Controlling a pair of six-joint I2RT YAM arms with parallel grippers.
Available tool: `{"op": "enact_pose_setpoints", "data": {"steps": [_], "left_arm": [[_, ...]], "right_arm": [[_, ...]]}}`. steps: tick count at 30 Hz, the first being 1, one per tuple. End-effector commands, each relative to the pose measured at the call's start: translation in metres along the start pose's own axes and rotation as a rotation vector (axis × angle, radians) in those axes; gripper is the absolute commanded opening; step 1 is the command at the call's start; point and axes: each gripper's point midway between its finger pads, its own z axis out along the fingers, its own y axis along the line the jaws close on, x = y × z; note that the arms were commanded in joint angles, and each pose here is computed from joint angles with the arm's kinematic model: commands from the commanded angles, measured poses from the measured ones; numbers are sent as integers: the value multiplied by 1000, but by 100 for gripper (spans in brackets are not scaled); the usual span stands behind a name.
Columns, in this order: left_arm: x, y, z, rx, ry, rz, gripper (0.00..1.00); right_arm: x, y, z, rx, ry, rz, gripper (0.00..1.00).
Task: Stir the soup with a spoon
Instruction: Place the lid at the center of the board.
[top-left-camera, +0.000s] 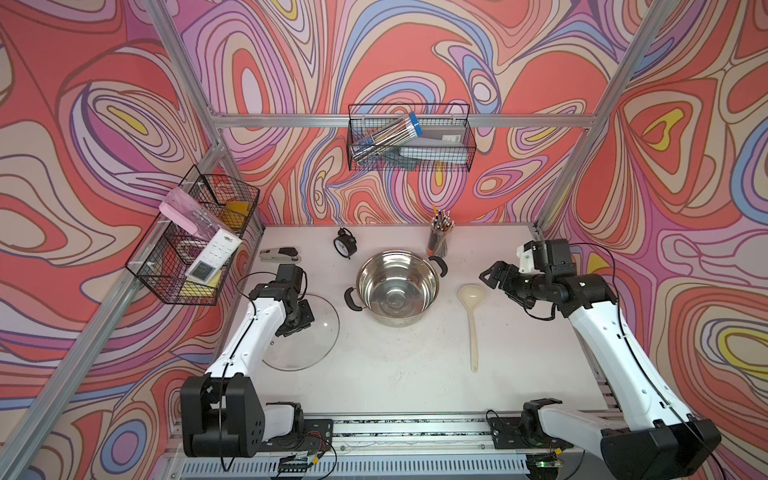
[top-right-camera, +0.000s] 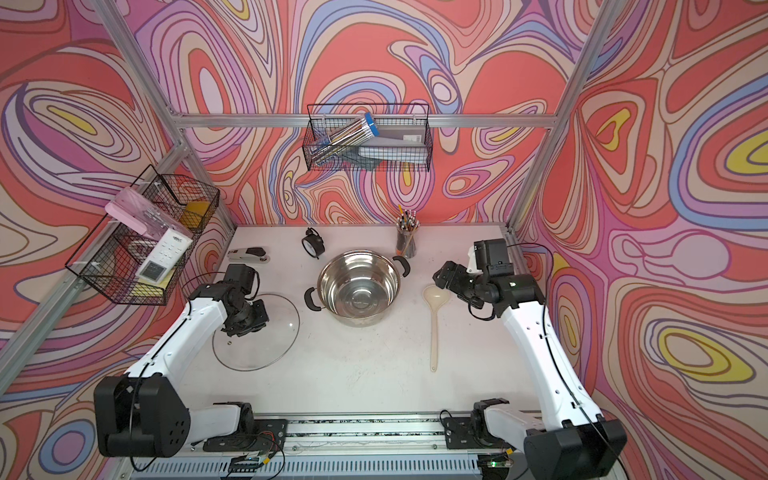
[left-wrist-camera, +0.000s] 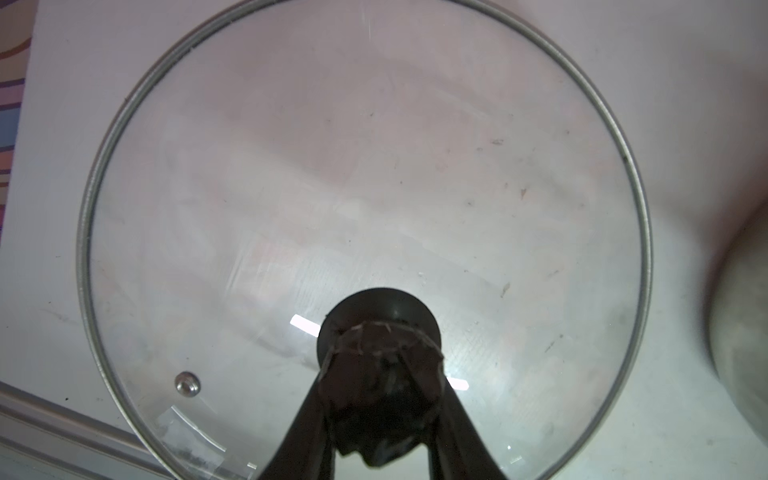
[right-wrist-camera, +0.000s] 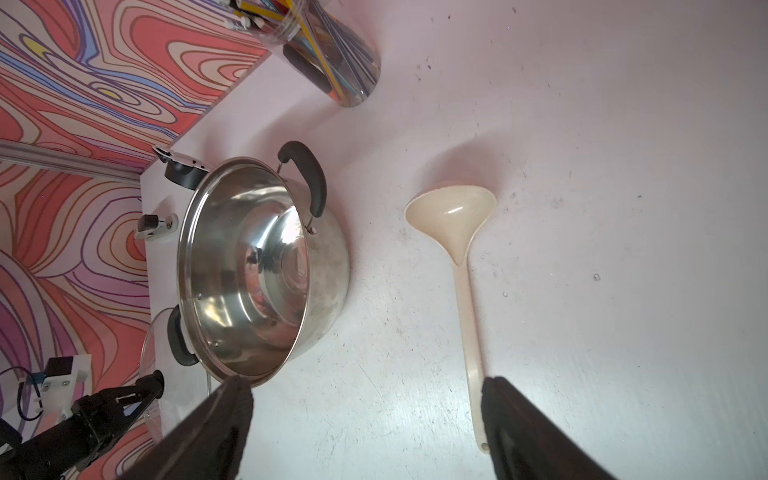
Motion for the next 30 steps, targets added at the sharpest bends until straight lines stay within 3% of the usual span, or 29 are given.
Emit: {"op": "enact_pose_setpoints", "data": {"steps": [1,7,14,20,24,26,30], "left_arm": [[-34,-7,11,18,-104,-15,7],[-52,-11,31,8,-114,-28,7],[-49,-10,58,-6,-70,-28,13],[-35,-6,71,-3,-29,-50,42],[-33,-5,63,6,-42,-64,71],[-37,-4,50,13,-73,-72,78],[-46,-1,15,35,-147,-95,81]], "right_arm": [[18,-14,10,36,43,17,89],[47,-41,33,105,132,29,88],[73,-64,53,161,214,44,88],[88,-71,69,192,266,31,88],[91,-76,79,216,284,21,85],[92,-76,86,225,293,13,82],[94,-77,101,251,320,-4,72]]}}
